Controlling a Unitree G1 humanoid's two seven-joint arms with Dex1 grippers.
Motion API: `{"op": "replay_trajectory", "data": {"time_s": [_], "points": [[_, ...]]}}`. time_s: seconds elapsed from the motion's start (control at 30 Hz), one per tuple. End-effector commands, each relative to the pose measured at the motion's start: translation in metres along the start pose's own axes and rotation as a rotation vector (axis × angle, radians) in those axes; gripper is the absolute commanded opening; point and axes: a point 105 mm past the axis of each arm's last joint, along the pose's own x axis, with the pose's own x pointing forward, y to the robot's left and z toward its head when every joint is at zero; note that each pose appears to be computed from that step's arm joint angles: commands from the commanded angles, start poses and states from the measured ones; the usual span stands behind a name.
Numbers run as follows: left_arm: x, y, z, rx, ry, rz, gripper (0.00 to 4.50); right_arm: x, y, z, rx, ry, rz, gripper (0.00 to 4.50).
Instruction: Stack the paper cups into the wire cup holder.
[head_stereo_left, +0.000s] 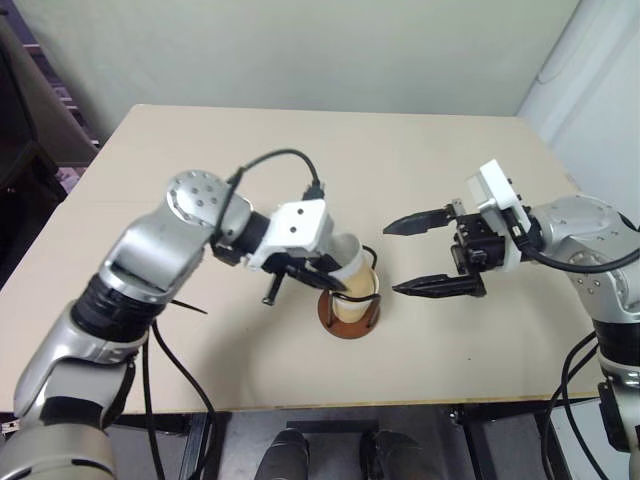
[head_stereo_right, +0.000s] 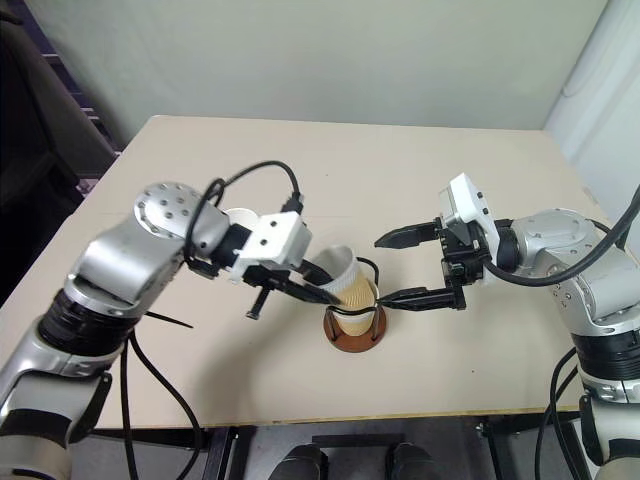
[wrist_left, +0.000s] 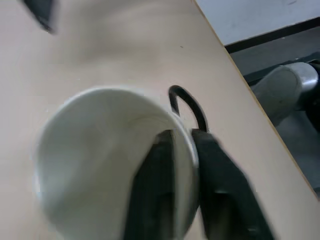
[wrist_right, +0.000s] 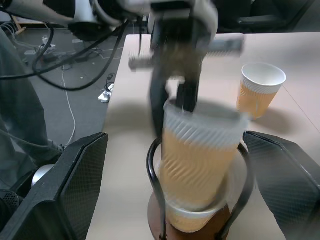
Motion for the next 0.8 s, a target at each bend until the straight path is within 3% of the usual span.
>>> {"op": "replay_trajectory", "data": {"time_s": [0.03, 0.2, 0.33, 0.5, 0.6, 0.8], "points": [[0.001, 0.000, 0.006, 0.038, 0.004, 0.020, 2.13, -0.005, 0.001, 0.009, -0.045, -0.009, -0.016, 4.50], [0.000, 0.007, 0.010, 0.050, -0.005, 0.084, 3.88, -0.006, -0.001, 0.009, -0.049, -0.010, -0.013, 4.50], [-0.027, 0.033, 0.012, -0.010, -0.053, 0.277, 3.88, -0.006, 0.001, 0.012, -0.058, -0.022, 0.016, 4.50], [-0.101, 0.062, -0.034, -0.102, 0.060, 0.646, 3.88, -0.002, 0.002, 0.011, -0.065, -0.012, 0.044, 4.50], [-0.130, 0.079, -0.043, -0.163, 0.004, 0.829, 3.88, 0.001, -0.001, 0.010, -0.065, -0.011, 0.046, 4.50], [-0.143, 0.051, -0.119, -0.215, 0.368, 0.765, 3.88, 0.005, -0.001, 0.009, -0.070, -0.013, 0.052, 4.50]]}}
